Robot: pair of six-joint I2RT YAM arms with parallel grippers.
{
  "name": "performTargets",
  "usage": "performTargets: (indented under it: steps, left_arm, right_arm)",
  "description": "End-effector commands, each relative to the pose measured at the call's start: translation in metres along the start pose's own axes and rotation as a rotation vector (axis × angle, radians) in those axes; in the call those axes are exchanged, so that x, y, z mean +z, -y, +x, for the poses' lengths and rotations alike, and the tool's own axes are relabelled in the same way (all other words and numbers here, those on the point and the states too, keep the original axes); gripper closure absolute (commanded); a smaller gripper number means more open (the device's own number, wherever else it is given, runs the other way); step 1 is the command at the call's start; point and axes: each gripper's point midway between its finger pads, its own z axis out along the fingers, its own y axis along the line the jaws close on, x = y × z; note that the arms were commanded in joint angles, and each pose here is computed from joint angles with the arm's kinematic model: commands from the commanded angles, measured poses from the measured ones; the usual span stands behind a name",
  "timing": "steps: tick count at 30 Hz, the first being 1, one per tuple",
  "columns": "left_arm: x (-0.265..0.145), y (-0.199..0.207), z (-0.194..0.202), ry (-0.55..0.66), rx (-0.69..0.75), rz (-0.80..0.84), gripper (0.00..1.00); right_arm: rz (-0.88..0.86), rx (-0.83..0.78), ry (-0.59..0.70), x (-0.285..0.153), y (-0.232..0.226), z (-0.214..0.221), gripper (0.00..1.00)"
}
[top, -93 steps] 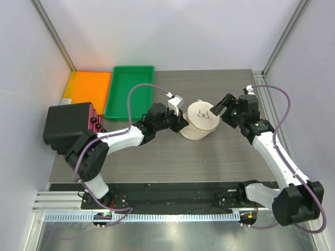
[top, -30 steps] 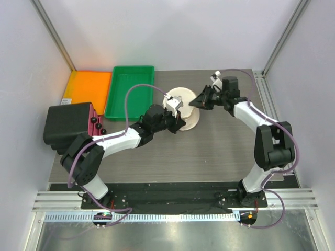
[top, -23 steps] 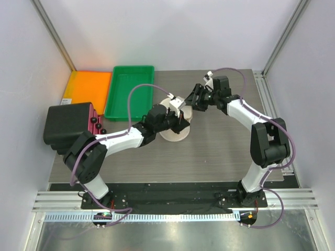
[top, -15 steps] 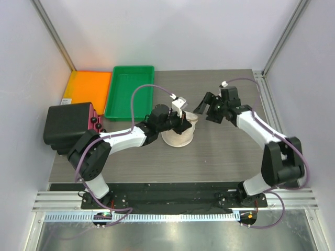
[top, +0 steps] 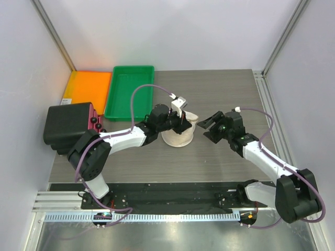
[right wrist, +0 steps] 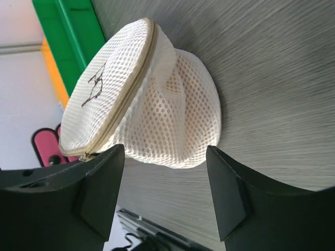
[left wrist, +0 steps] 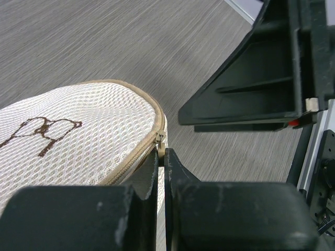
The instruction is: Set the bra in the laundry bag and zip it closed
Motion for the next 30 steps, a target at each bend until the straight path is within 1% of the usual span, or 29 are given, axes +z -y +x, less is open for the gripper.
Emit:
performTargets:
  steps: [1, 5, 8, 10, 12, 14, 18, 19, 21, 22, 24, 26, 28, 30]
  left_arm:
    - [0.001, 0.015, -0.029, 0.083, 0.039, 0.054, 1.00]
    - [0.001, 0.017, -0.029, 0.082, 0.048, 0.060, 1.00]
    - [0.001, 0.016, -0.028, 0.080, 0.050, 0.057, 1.00]
    - [0.001, 0.018, -0.030, 0.083, 0.051, 0.064, 1.00]
    - [0.002, 0.019, -0.029, 0.080, 0.051, 0.067, 1.00]
    - [0.003, 0.021, -0.029, 0.080, 0.052, 0.071, 1.00]
    - [0.004, 0.023, -0.029, 0.078, 0.062, 0.073, 1.00]
    - [0.004, 0.023, -0.028, 0.077, 0.064, 0.073, 1.00]
    - [0.004, 0.020, -0.028, 0.076, 0.067, 0.053, 1.00]
    - [0.003, 0.018, -0.028, 0.076, 0.066, 0.041, 1.00]
    - [0.002, 0.010, -0.028, 0.080, 0.068, -0.004, 1.00]
    - [-0.002, 0.005, -0.030, 0.083, 0.084, -0.036, 1.00]
    - [-0.007, -0.002, -0.030, 0.080, 0.096, -0.060, 1.00]
    - [-0.013, -0.011, -0.029, 0.071, 0.091, -0.081, 1.00]
  right_arm:
    - [-0.178, 0.143, 0.076, 0.004, -0.054, -0.017, 0.32]
    - [-0.195, 0.186, 0.095, 0.007, -0.061, -0.016, 0.35]
    - [-0.205, 0.225, 0.123, 0.006, -0.062, -0.015, 0.35]
    - [-0.218, 0.242, 0.120, 0.007, -0.065, -0.014, 0.36]
    - [-0.214, 0.259, 0.099, 0.011, -0.066, -0.009, 0.40]
    - [-0.217, 0.268, 0.079, 0.016, -0.066, -0.001, 0.49]
    - [-0.200, 0.285, 0.079, 0.022, -0.060, 0.004, 0.58]
    - [-0.204, 0.291, 0.082, 0.022, -0.060, 0.004, 0.64]
    - [-0.215, 0.290, 0.090, 0.019, -0.060, 0.003, 0.71]
    - [-0.202, 0.282, 0.127, 0.020, -0.056, -0.003, 0.78]
    - [-0.191, 0.260, 0.158, 0.016, -0.054, -0.010, 0.83]
    - [-0.182, 0.205, 0.180, 0.013, -0.051, -0.018, 0.88]
    - [-0.197, 0.160, 0.168, 0.010, -0.054, -0.022, 0.93]
    - [-0.215, 0.099, 0.106, 0.008, -0.051, -0.027, 0.96]
